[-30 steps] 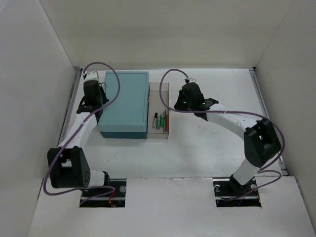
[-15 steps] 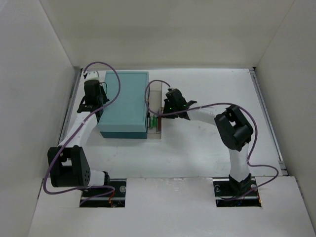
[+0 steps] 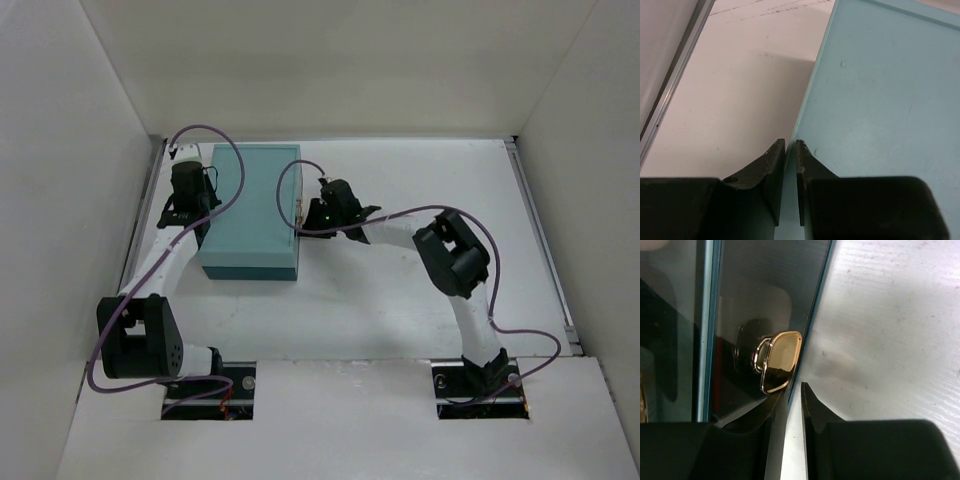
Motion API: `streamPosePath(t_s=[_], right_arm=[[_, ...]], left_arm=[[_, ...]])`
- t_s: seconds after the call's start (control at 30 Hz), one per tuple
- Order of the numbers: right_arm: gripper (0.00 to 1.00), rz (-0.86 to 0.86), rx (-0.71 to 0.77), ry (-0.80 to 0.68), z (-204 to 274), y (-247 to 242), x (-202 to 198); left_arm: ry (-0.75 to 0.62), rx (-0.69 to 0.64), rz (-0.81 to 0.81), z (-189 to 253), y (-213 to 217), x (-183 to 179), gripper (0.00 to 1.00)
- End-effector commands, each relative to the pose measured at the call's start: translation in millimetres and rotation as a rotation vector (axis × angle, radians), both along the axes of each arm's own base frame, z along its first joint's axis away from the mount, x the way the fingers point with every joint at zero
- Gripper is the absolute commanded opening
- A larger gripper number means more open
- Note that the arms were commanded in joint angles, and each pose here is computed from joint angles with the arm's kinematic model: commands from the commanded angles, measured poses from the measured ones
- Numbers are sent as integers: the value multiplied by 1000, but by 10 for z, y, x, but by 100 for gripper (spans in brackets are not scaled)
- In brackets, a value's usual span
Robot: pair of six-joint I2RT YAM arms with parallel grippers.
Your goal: Organize the makeup
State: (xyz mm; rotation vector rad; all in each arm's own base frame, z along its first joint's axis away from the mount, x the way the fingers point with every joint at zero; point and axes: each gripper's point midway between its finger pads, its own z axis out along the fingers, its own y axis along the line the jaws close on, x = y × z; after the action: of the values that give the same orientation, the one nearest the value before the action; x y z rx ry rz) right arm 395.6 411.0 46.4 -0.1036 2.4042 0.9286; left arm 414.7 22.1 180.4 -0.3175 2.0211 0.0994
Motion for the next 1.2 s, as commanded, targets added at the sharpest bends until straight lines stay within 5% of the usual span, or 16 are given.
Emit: streamPosePath(t_s=[0.0,0.13,0.17,0.2,0.23,0.27,0.3,0.47,0.7,0.9,1.17], right_arm=[[25,15,217,-167,863,205,71],[38,-102,182,-194,1021,-388,103],[50,-130,174,-197,1075,-577,99],[82,-165,160,-193,1110,-794,95],[100,-213,145,-187,1144,-1027,103],[100,-256,117,-174,1152,-1262,84],[100,-305,81,-164,1154,-1500,65],[100,-485,-204,-151,1146,-2464,-206],[100,-735,-480,-137,1202,-3433,-670],[100,-750,-482,-155,1183,-3539,-877],[100,-701,-477,-180,1166,-3467,-992]], left_arm=[[187,-59,-81,-415,-255,-350,10],[76,-30,25,60,29,-297,20],[42,-20,60,215,120,-298,28],[5,-9,98,387,227,-306,32],[-31,0,134,552,329,-326,41],[-68,8,168,727,433,-355,64],[-106,12,203,902,538,-400,100],[-241,-52,300,1437,741,-713,100],[-156,-301,403,1022,493,-1273,100],[-72,-394,-14,781,-615,-1459,100],[-70,-298,-199,772,-1221,-1683,100]])
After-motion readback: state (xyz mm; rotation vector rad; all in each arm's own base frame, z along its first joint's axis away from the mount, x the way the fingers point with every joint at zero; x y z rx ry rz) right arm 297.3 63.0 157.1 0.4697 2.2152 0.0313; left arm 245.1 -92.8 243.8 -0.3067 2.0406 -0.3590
